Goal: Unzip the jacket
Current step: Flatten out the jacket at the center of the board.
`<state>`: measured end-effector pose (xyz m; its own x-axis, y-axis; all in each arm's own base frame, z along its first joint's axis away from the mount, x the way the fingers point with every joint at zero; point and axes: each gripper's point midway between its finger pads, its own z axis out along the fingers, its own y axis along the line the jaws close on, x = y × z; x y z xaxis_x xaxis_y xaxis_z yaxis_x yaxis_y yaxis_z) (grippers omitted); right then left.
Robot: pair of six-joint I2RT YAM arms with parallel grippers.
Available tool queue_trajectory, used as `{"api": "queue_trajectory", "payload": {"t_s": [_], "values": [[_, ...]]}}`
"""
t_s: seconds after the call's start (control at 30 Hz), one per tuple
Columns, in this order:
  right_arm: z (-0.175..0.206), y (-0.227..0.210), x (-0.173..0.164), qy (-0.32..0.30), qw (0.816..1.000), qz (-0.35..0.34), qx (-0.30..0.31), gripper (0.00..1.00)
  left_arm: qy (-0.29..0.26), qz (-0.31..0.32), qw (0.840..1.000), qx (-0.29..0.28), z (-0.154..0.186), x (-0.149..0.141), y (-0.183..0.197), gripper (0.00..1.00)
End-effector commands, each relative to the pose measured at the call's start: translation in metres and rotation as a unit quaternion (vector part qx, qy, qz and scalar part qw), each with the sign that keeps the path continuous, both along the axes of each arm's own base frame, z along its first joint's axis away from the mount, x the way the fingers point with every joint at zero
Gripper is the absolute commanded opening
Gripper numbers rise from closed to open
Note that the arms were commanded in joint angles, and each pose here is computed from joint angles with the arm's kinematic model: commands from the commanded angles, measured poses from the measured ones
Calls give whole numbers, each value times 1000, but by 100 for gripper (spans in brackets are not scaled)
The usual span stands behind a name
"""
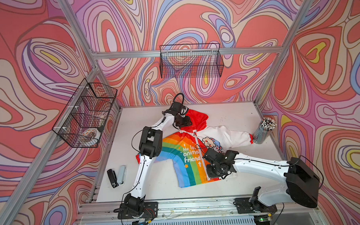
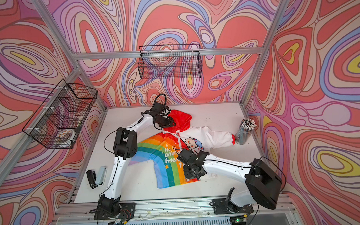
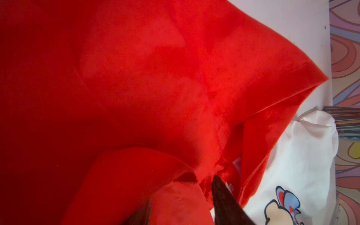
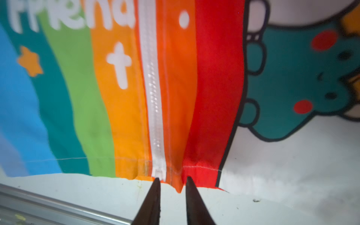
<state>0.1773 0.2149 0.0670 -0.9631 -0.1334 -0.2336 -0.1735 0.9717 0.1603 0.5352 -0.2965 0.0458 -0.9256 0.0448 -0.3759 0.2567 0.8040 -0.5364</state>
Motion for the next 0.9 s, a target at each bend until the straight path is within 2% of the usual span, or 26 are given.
{"api": "queue_trajectory", "payload": {"t_s": [0.0,0.13,0.23,0.33,0.4,0.57,0.7,0.87], "values": [[38,4,36,-95,995,-12,10,28,-34,-1,999,-31,66,2,-4,70],[52,3,74,-129,990,-31,37,29,-75,4,996,-44,118,3,-2,86],[52,-2,107,-131,988,-54,67,28,-92,8,995,-45,140,-3,3,90],[53,-9,137,-135,986,-71,74,26,-97,10,994,-39,146,-16,10,90],[53,-9,154,-135,985,-74,82,25,-103,20,994,-30,149,-25,19,84],[39,-12,190,-112,986,-81,97,16,-101,45,994,-15,138,-62,43,51],[16,-11,215,-75,988,-76,109,10,-62,70,995,17,98,-97,67,32],[-12,-24,239,-62,992,-86,62,7,-25,126,988,85,52,-123,104,20]]}}
